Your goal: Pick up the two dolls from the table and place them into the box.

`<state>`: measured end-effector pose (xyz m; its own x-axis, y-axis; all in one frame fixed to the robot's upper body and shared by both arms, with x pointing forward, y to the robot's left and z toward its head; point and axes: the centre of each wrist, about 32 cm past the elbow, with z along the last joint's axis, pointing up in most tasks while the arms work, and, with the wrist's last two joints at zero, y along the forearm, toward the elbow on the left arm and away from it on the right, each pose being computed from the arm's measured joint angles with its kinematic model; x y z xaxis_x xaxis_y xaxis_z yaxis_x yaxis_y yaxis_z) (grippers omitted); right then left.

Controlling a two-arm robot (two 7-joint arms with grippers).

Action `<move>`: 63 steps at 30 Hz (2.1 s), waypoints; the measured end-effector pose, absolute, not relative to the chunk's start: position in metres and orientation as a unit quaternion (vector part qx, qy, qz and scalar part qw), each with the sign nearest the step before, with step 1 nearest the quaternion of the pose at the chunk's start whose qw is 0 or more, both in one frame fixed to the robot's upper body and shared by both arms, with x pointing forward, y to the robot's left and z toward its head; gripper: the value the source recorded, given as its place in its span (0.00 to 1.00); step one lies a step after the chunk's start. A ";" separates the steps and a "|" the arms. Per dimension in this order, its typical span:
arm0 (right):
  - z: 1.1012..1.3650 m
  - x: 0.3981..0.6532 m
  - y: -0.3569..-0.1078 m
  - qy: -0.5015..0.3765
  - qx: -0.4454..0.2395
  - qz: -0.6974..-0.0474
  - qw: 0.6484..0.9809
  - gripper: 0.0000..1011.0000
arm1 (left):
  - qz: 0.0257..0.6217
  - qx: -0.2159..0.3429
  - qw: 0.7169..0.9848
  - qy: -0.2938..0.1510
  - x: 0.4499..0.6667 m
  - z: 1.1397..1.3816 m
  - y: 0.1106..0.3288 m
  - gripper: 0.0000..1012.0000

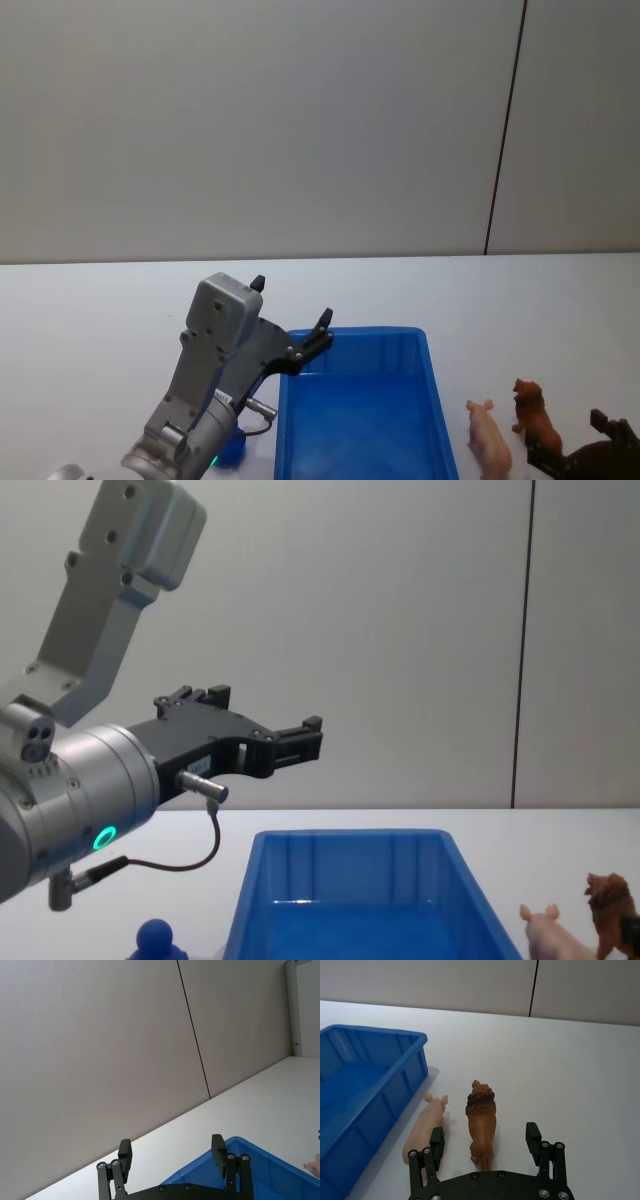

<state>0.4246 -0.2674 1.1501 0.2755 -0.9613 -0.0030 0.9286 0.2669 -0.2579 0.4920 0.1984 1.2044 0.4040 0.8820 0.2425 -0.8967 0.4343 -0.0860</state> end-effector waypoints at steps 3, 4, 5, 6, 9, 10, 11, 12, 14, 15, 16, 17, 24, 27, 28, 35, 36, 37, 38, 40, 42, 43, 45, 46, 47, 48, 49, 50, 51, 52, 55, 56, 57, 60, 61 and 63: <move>1.146 0.424 -0.268 0.082 -0.108 -0.597 0.791 0.99 | 0.531 0.029 0.837 -0.126 0.492 1.204 0.198 0.99; 1.145 0.424 -0.268 0.083 -0.110 -0.597 0.790 0.99 | 0.531 0.029 0.837 -0.126 0.492 1.204 0.198 0.99; 1.144 0.424 -0.268 0.084 -0.111 -0.598 0.790 0.99 | 0.531 0.029 0.837 -0.126 0.492 1.204 0.198 0.99; 1.143 0.424 -0.268 0.084 -0.113 -0.598 0.789 0.99 | 0.531 0.029 0.837 -0.126 0.492 1.204 0.198 0.99; 1.140 0.425 -0.269 0.084 -0.116 -0.598 0.789 0.99 | 0.531 0.029 0.837 -0.126 0.492 1.204 0.198 0.99; 1.139 0.425 -0.269 0.085 -0.118 -0.598 0.788 0.99 | 0.531 0.029 0.837 -0.126 0.492 1.204 0.198 0.99; 1.138 0.425 -0.269 0.085 -0.119 -0.598 0.788 0.99 | 0.531 0.029 0.837 -0.126 0.492 1.204 0.198 0.99; 1.136 0.426 -0.269 0.084 -0.120 -0.598 0.788 0.99 | 0.531 0.029 0.837 -0.126 0.492 1.204 0.198 0.99; 1.133 0.428 -0.269 0.084 -0.122 -0.597 0.788 0.95 | 0.531 0.029 0.837 -0.126 0.492 1.204 0.198 0.99; 1.132 0.429 -0.269 0.083 -0.123 -0.597 0.788 0.93 | 0.531 0.029 0.837 -0.126 0.492 1.204 0.198 0.99; 1.131 0.430 -0.269 0.084 -0.124 -0.597 0.788 0.92 | 0.531 0.029 0.837 -0.126 0.492 1.204 0.198 0.99; 1.130 0.430 -0.269 0.083 -0.124 -0.597 0.788 0.91 | 0.531 0.029 0.837 -0.126 0.492 1.204 0.198 0.99; 1.120 0.441 -0.269 0.081 -0.126 -0.594 0.791 0.70 | 0.531 0.029 0.837 -0.126 0.492 1.204 0.198 0.99; 1.118 0.444 -0.269 0.079 -0.125 -0.592 0.792 0.62 | 0.531 0.029 0.837 -0.126 0.492 1.204 0.198 0.99; 1.115 0.446 -0.268 0.078 -0.125 -0.591 0.793 0.58 | 0.531 0.029 0.837 -0.126 0.492 1.204 0.198 0.99; 1.111 0.453 -0.266 0.073 -0.116 -0.584 0.800 0.36 | 0.531 0.029 0.837 -0.126 0.492 1.204 0.198 0.99; 1.111 0.454 -0.265 0.072 -0.114 -0.583 0.801 0.34 | 0.531 0.029 0.837 -0.126 0.492 1.204 0.198 0.99; 1.111 0.455 -0.265 0.070 -0.111 -0.582 0.803 0.31 | 0.531 0.029 0.837 -0.127 0.492 1.204 0.198 0.99; 1.111 0.455 -0.265 0.070 -0.111 -0.582 0.803 0.30 | 0.531 0.029 0.837 -0.126 0.492 1.204 0.198 0.99; 1.112 0.456 -0.264 0.067 -0.107 -0.580 0.805 0.30 | 0.531 0.029 0.837 -0.126 0.492 1.204 0.198 0.99; 1.114 0.456 -0.263 0.062 -0.101 -0.578 0.807 0.29 | 0.531 0.029 0.837 -0.127 0.492 1.204 0.198 0.99; 1.116 0.457 -0.262 0.059 -0.096 -0.577 0.809 0.30 | 0.531 0.029 0.837 -0.127 0.492 1.204 0.198 0.99; 1.119 0.457 -0.262 0.055 -0.091 -0.575 0.811 0.30 | 0.531 0.029 0.837 -0.126 0.492 1.204 0.198 0.99; 1.122 0.457 -0.261 0.051 -0.084 -0.574 0.813 0.30 | 0.531 0.029 0.837 -0.127 0.492 1.204 0.198 0.99; 1.124 0.457 -0.260 0.049 -0.082 -0.573 0.814 0.29 | 0.531 0.029 0.837 -0.126 0.492 1.204 0.198 0.99; 1.126 0.457 -0.260 0.047 -0.079 -0.572 0.815 0.30 | 0.531 0.029 0.837 -0.126 0.492 1.204 0.198 0.99; 1.128 0.457 -0.260 0.044 -0.076 -0.571 0.816 0.30 | 0.531 0.029 0.837 -0.127 0.492 1.204 0.198 0.99; 1.132 0.457 -0.259 0.039 -0.069 -0.568 0.819 0.30 | 0.531 0.029 0.837 -0.126 0.492 1.204 0.198 0.99; 1.134 0.457 -0.258 0.037 -0.066 -0.567 0.820 0.30 | 0.531 0.029 0.837 -0.126 0.492 1.204 0.198 0.99; 1.136 0.457 -0.257 0.035 -0.063 -0.565 0.822 0.30 | 0.531 0.029 0.837 -0.126 0.492 1.204 0.198 0.99; 1.147 0.458 -0.254 0.024 -0.047 -0.555 0.830 0.30 | 0.531 0.029 0.837 -0.126 0.492 1.204 0.198 0.99; 1.147 0.458 -0.254 0.024 -0.047 -0.555 0.830 0.29 | 0.531 0.029 0.837 -0.127 0.492 1.204 0.198 0.99; 1.150 0.458 -0.252 0.021 -0.042 -0.549 0.835 0.30 | 0.531 0.029 0.837 -0.126 0.492 1.204 0.198 0.99; 1.158 0.460 -0.247 0.014 -0.032 -0.536 0.843 0.30 | 0.531 0.029 0.837 -0.126 0.492 1.204 0.198 0.99; 1.159 0.461 -0.246 0.013 -0.030 -0.533 0.845 0.30 | 0.531 0.029 0.837 -0.126 0.492 1.204 0.198 0.99; 1.162 0.462 -0.243 0.011 -0.027 -0.526 0.850 0.29 | 0.531 0.029 0.837 -0.126 0.492 1.204 0.198 0.99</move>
<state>0.4624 -0.2427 1.1621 0.4468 -0.8946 0.0095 0.8934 0.4456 -0.0572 0.4920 0.1984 1.2044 0.4040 0.8820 0.2425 -0.8967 0.4343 -0.0860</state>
